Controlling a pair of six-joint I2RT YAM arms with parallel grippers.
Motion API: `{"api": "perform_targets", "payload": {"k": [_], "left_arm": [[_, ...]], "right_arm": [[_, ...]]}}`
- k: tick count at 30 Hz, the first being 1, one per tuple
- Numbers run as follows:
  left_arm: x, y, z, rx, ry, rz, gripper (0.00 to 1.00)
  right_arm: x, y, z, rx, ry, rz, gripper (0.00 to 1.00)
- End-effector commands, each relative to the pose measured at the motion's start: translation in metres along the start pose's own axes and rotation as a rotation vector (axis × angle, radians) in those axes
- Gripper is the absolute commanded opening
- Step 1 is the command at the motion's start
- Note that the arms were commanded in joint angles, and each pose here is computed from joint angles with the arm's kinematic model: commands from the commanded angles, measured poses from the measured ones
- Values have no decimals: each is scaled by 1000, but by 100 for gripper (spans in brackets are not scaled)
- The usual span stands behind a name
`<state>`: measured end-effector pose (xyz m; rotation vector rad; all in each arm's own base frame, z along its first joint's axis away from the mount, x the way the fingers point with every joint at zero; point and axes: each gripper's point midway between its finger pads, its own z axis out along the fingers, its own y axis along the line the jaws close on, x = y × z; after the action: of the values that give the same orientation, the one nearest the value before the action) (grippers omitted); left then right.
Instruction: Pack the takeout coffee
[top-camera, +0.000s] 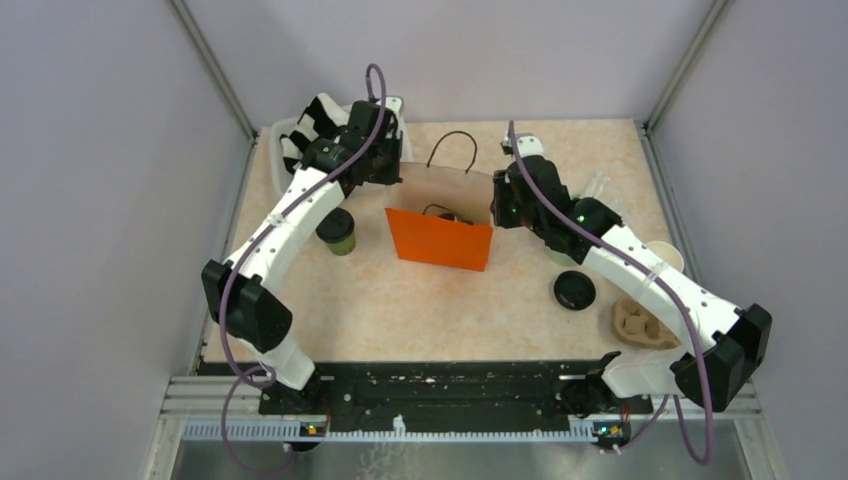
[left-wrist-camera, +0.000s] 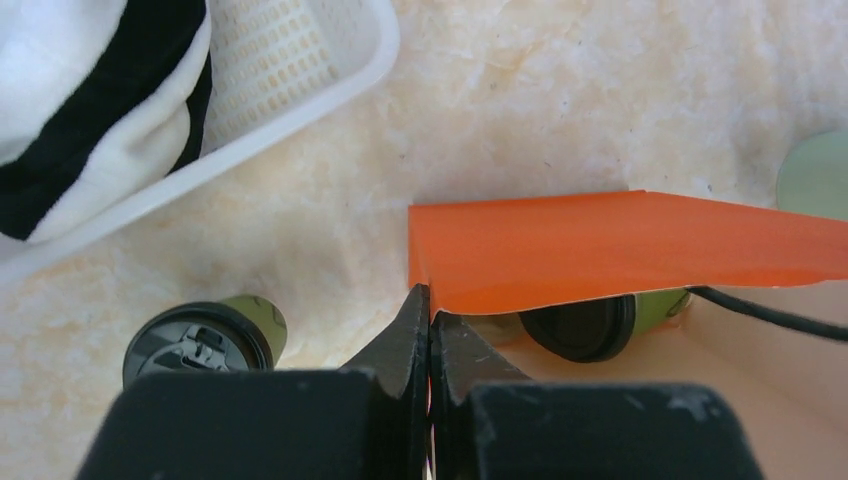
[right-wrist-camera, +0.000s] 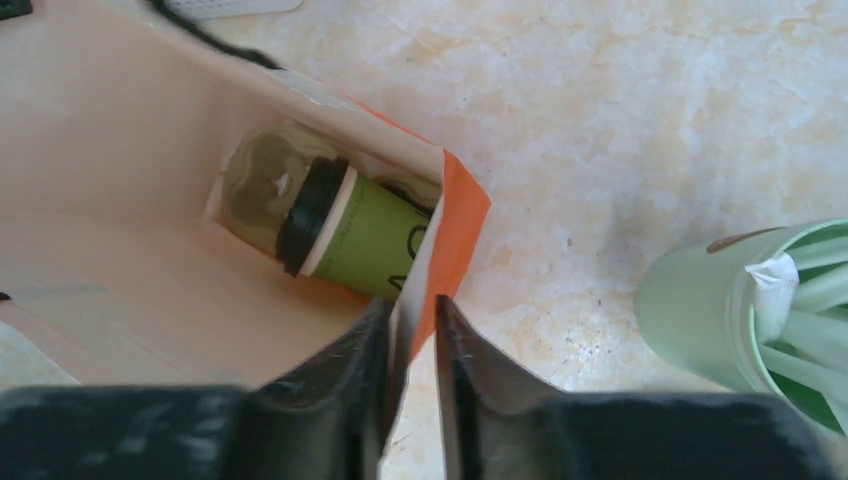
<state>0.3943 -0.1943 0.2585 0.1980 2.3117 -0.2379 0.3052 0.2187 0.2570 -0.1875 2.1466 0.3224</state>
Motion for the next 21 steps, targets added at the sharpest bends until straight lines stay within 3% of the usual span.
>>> {"api": "perform_targets", "payload": {"k": [1, 4, 8, 15, 21], "left_arm": [[-46, -10, -33, 84, -231, 60, 0], [-47, -15, -47, 135, -308, 73, 0], [-40, -11, -60, 146, -380, 69, 0], [-29, -15, -72, 206, -445, 38, 0], [-14, -21, -73, 263, -458, 17, 0]], "right_arm": [[-26, -11, -21, 42, -75, -101, 31], [-30, -11, -35, 1, -62, -231, 54], [-33, -6, -67, -101, -31, -369, 64], [-37, 66, -135, -517, -101, -661, 64], [-37, 152, -147, -768, -144, -647, 47]]}}
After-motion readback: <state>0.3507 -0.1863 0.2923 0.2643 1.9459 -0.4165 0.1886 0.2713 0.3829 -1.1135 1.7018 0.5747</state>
